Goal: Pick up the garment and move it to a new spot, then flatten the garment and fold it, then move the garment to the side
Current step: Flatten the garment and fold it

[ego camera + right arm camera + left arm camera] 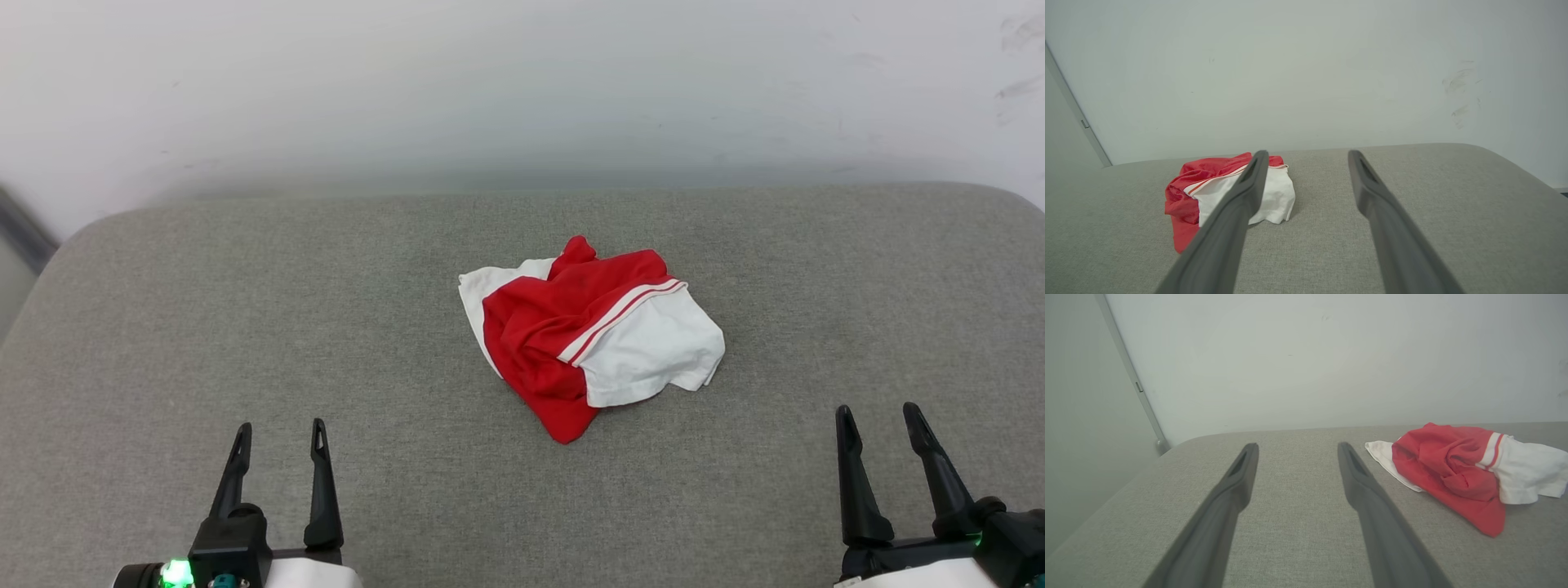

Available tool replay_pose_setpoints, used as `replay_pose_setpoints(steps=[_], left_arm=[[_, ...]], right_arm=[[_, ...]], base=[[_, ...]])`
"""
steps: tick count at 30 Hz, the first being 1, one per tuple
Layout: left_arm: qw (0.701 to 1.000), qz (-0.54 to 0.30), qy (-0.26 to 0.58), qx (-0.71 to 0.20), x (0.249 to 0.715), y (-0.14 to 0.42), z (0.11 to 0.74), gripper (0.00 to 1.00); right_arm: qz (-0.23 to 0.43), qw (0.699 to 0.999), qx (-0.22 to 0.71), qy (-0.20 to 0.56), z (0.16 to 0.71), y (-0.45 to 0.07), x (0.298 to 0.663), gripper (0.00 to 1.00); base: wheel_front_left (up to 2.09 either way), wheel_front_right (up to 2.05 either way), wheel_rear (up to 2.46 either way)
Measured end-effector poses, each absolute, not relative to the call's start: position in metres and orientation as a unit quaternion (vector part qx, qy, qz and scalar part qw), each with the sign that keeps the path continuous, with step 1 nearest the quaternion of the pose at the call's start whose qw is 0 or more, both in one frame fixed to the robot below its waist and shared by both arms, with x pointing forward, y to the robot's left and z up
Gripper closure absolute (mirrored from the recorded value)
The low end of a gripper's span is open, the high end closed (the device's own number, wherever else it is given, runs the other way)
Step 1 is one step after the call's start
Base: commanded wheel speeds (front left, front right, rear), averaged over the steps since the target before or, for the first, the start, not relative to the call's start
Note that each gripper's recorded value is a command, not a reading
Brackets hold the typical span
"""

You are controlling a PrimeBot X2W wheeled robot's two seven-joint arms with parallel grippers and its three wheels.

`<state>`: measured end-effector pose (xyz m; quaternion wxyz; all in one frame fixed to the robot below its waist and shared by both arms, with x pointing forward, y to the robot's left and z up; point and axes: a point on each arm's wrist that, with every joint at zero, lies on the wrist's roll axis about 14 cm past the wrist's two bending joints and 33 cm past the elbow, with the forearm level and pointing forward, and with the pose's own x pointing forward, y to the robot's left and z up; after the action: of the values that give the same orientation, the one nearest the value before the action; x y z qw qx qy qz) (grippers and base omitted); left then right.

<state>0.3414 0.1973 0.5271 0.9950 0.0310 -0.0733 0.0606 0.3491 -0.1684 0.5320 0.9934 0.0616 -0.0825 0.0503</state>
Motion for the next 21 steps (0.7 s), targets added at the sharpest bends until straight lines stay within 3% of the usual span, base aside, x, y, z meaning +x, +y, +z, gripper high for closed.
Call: replay_pose_setpoints(steps=[12,21], left_arm=[[0.996,0.056,-0.07,0.03,0.344,0.199,0.525,0.0],[0.988,0.003,-0.138,0.063,0.407,0.201,0.574,0.0]], right_arm=[[0.051,0.994,0.061,-0.079,0.53,-0.168,0.351,0.0],[0.053,0.994,0.058,-0.08,0.53,-0.166,0.364,0.0]], base=[[0.0,0.0,0.0],[0.0,0.0,0.0]])
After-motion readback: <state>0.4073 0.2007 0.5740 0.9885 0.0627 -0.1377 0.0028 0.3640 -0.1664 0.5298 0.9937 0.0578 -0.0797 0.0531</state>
